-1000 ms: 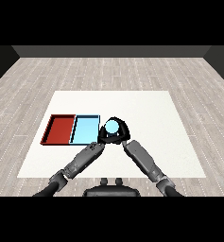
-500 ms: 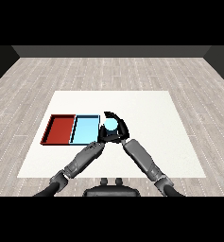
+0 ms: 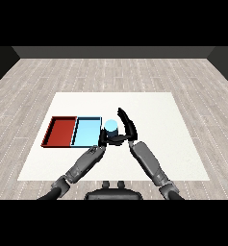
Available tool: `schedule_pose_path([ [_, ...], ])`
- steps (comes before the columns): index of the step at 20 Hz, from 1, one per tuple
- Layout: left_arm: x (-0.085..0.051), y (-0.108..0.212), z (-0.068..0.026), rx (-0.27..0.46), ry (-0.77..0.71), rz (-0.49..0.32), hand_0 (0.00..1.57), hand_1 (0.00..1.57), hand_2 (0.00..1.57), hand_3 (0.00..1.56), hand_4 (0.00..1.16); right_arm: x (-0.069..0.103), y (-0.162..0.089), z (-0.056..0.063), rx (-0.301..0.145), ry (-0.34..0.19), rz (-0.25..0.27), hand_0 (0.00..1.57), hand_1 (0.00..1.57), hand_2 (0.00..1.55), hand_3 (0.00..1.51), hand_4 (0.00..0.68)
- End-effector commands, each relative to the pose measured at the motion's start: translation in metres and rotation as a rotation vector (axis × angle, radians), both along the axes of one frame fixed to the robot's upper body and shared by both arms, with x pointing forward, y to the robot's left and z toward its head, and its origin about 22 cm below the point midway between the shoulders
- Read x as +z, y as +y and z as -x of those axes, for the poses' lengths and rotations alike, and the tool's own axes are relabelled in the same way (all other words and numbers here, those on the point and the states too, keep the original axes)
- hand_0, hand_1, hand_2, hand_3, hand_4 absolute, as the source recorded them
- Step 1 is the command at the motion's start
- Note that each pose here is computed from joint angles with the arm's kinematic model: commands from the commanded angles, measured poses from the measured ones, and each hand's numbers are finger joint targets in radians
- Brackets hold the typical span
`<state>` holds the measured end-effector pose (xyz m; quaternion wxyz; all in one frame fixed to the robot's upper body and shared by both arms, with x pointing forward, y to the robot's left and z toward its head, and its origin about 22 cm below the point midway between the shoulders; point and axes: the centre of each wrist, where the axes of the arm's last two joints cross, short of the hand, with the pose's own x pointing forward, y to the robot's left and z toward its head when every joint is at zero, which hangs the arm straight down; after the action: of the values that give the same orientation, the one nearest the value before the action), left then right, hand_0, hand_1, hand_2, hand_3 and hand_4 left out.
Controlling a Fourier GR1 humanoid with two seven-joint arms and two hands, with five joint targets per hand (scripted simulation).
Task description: Pick the blue can and put it in the blue box
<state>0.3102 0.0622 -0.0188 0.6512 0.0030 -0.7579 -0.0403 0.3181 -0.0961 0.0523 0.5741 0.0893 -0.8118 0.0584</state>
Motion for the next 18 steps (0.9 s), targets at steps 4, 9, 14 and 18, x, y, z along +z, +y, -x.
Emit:
schedule_pose_path([
  [4,-0.015,0.015,0.0095,0.051,0.026,0.027,1.57,1.57,1.57,1.48,1.14,0.052,-0.03,-0.006,0.005,-0.03,-0.215,0.0,0.0,0.0,0.0,0.0],
  [9,0.007,0.049,-0.0166,0.104,-0.019,-0.001,1.57,1.57,1.57,1.47,1.15,0.051,-0.08,0.03,-0.069,-0.118,-0.277,0.0,0.0,0.0,0.0,0.0],
  [14,0.009,0.081,-0.0408,0.203,-0.039,-0.076,1.57,1.57,1.56,1.48,1.15,0.039,-0.117,0.031,-0.163,-0.145,-0.29,0.0,0.0,0.0,0.0,0.0],
  [18,0.02,0.087,-0.0546,0.249,0.023,-0.125,1.57,1.57,1.56,1.47,1.13,0.036,-0.137,0.029,-0.158,-0.151,-0.313,0.0,0.0,0.0,0.0,0.0],
])
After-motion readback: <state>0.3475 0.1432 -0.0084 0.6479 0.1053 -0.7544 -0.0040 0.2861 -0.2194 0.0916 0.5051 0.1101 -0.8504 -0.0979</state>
